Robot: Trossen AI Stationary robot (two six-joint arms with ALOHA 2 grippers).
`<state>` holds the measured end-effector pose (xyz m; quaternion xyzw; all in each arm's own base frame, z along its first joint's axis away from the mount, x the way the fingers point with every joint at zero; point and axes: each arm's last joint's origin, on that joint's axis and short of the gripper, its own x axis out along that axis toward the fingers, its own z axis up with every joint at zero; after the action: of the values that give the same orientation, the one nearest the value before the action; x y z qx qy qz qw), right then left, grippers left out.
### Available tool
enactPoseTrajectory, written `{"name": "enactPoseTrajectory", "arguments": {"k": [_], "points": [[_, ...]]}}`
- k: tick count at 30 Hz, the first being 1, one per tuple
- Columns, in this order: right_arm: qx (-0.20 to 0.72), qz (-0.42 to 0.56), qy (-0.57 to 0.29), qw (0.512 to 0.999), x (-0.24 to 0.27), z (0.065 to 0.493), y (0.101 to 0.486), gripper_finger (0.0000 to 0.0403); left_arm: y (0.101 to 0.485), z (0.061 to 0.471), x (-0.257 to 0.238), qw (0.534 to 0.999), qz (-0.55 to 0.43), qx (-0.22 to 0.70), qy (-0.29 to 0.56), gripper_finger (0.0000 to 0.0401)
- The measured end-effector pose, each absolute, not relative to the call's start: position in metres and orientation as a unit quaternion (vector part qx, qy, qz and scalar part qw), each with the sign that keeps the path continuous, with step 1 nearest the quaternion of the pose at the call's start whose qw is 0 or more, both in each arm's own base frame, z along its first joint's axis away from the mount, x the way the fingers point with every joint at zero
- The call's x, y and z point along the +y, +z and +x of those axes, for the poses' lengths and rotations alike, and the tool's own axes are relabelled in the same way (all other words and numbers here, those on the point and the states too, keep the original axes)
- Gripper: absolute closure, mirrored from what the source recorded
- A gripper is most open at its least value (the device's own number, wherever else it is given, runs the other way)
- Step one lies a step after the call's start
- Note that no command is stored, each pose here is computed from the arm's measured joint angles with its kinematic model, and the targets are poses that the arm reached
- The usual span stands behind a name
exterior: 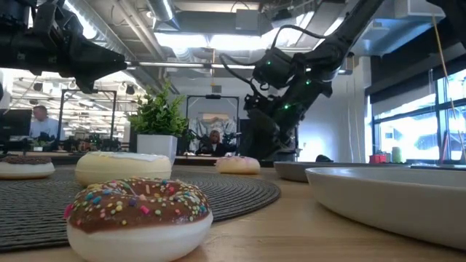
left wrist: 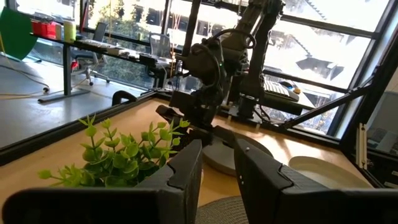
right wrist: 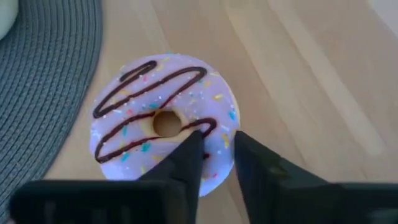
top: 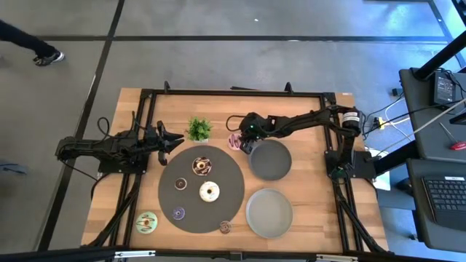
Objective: Pick & Place donuts
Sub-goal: Put the large purple donut on the black plate
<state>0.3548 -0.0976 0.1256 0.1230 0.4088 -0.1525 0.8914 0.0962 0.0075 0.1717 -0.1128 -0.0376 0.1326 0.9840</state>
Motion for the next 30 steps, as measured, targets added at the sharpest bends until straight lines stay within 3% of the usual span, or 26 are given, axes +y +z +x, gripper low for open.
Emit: {"name": "enactPoseTrajectory", "arguments": {"k": [8, 19, 30], "points": [[0.409, 0.093, -0.139, 0.897, -0.089, 0.346, 0.154, 0.0393, 0.172, 0.096, 0.008, 0.984, -0.113, -0.038, 0.133, 0.0309], [0.462, 0.094, -0.081, 0.878, -0.026, 0.274, 0.213, 0.0394, 0.172, 0.096, 0.008, 0.983, -0.113, -0.038, 0.137, 0.0310], [0.370, 0.167, -0.181, 0.896, -0.025, 0.206, 0.186, 0.0391, 0.172, 0.096, 0.008, 0.983, -0.113, -0.038, 0.139, 0.0310]]}}
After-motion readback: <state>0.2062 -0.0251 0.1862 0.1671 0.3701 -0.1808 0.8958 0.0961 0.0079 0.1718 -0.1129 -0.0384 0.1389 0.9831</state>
